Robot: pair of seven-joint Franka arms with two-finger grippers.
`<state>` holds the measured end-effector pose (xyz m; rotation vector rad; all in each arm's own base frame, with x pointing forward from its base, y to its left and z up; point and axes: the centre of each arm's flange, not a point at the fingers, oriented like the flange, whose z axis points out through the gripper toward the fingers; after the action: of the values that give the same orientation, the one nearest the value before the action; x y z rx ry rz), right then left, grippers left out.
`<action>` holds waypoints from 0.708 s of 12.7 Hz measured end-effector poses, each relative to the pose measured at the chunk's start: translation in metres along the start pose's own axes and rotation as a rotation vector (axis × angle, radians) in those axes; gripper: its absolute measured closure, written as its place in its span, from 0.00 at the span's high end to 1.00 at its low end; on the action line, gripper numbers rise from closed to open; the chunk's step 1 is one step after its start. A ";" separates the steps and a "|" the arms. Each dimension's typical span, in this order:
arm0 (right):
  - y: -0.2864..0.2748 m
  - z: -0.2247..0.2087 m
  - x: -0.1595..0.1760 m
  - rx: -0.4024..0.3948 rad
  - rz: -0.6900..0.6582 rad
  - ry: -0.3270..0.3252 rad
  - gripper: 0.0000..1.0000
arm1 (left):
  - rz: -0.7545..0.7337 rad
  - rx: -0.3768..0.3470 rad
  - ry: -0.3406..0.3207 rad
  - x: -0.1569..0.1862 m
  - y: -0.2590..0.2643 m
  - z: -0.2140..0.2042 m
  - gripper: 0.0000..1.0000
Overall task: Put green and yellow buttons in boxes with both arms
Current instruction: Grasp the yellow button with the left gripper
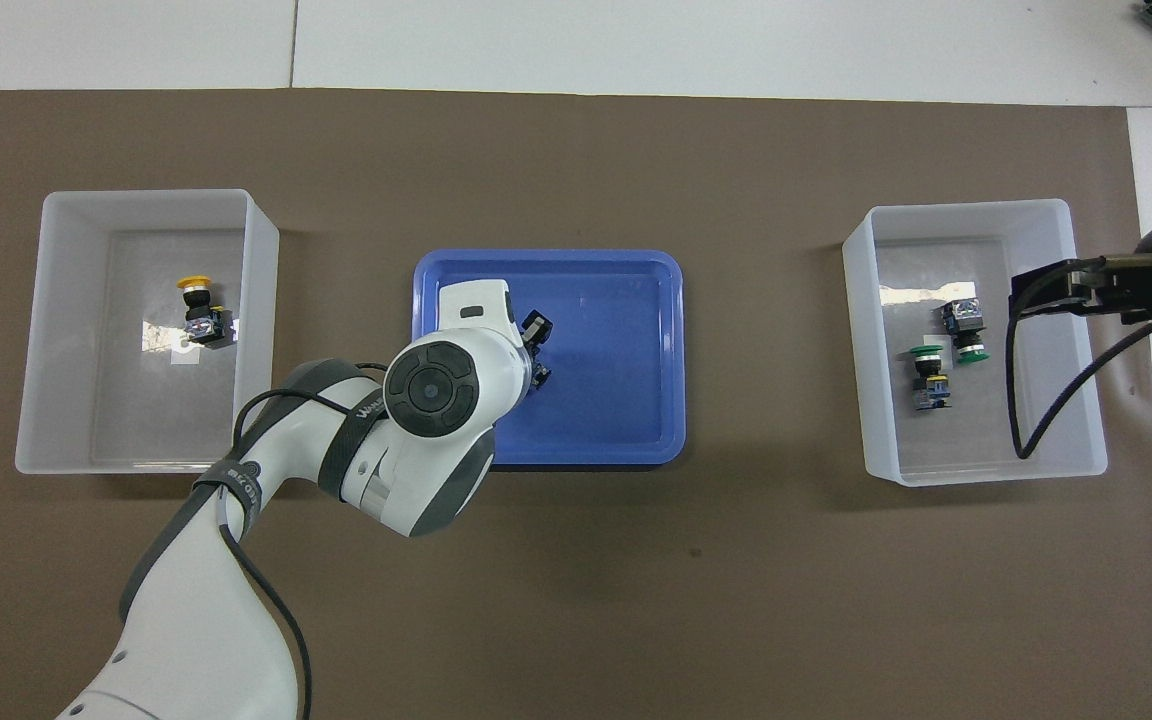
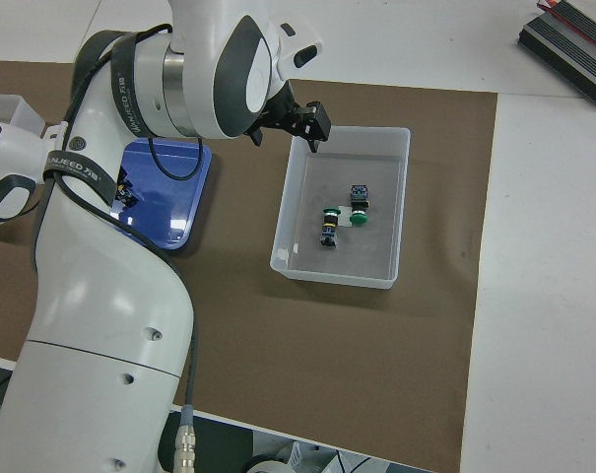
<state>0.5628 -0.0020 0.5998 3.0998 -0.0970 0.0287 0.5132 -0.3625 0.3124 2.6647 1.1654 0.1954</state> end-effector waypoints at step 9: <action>0.001 -0.003 -0.018 -0.008 0.000 -0.082 1.00 | 0.013 0.002 -0.004 -0.012 0.000 0.011 0.33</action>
<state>0.5447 -0.0013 0.6027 3.0929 -0.0992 -0.0984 0.5072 -0.3731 0.3014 2.6738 1.1479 0.1910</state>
